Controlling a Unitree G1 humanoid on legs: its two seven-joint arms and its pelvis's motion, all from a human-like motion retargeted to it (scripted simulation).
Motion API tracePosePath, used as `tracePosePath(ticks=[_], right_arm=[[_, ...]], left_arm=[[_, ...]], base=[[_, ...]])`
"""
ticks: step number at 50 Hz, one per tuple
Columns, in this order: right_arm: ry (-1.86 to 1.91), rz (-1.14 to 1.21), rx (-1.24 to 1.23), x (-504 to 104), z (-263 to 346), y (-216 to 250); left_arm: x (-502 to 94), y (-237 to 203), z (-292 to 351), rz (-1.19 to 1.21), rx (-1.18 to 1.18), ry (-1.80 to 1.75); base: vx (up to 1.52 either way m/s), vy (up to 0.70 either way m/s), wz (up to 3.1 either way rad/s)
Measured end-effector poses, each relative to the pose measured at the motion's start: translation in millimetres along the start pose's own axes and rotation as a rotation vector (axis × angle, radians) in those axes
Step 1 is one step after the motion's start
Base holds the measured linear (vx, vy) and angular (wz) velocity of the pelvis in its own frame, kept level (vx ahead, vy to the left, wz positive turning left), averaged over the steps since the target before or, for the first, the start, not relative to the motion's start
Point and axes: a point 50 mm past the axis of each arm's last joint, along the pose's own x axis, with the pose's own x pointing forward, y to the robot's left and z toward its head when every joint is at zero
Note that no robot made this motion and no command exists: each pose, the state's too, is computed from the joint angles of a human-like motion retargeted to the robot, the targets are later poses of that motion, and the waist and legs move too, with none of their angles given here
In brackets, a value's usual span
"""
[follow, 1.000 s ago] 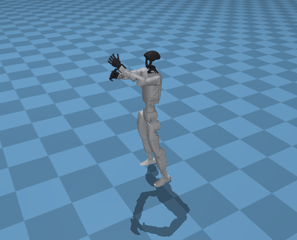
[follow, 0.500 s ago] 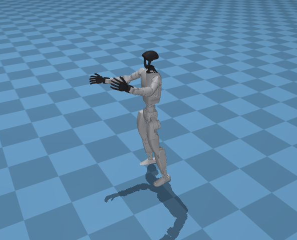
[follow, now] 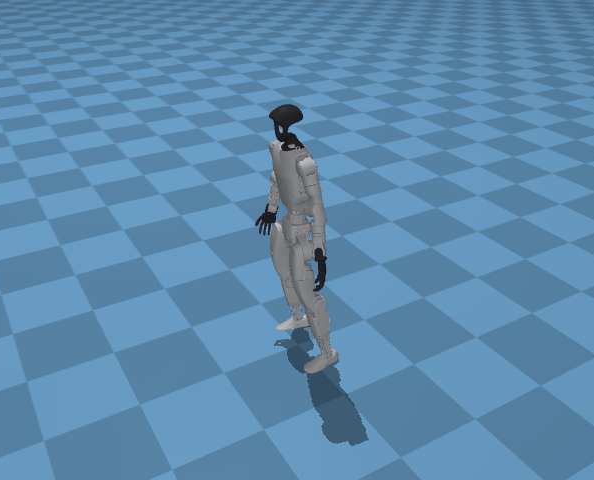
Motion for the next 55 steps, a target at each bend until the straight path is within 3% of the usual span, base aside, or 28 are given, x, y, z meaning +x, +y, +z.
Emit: tracePosePath(ticks=[6, 13, 28, 35, 45, 50, 55], right_arm=[[0.022, 0.027, 0.056, -5, -22, 10], [-0.059, 0.051, 0.052, -6, -3, 18], [-0.168, 0.011, 0.098, -3, 39, 8], [-0.095, -0.081, 0.197, 1, 31, -19], [-0.069, -0.351, 0.306, -5, 88, -102], [-0.262, -0.503, 0.342, -37, 185, -136], [-0.601, -0.508, 0.335, -100, 298, -137]], left_arm=[[-12, 12, -51, 0.048, -0.046, 0.092], [-18, 8, -69, 0.045, -0.048, 0.13], [-8, -19, -28, -0.006, -0.157, 0.013], [-1, -2, 2, 0.066, -0.269, -0.028], [-2, 50, 119, 0.216, -0.265, -0.19], [-38, 52, 240, 0.269, -0.198, -0.463], [-116, 16, 357, 0.233, -0.125, -0.84]], base=[[0.0, 0.0, 0.0], [0.0, 0.0, 0.0], [0.0, 0.0, 0.03], [0.0, 0.0, 0.0], [0.0, 0.0, 0.0], [0.0, 0.0, 0.0], [0.0, 0.0, 0.0]])
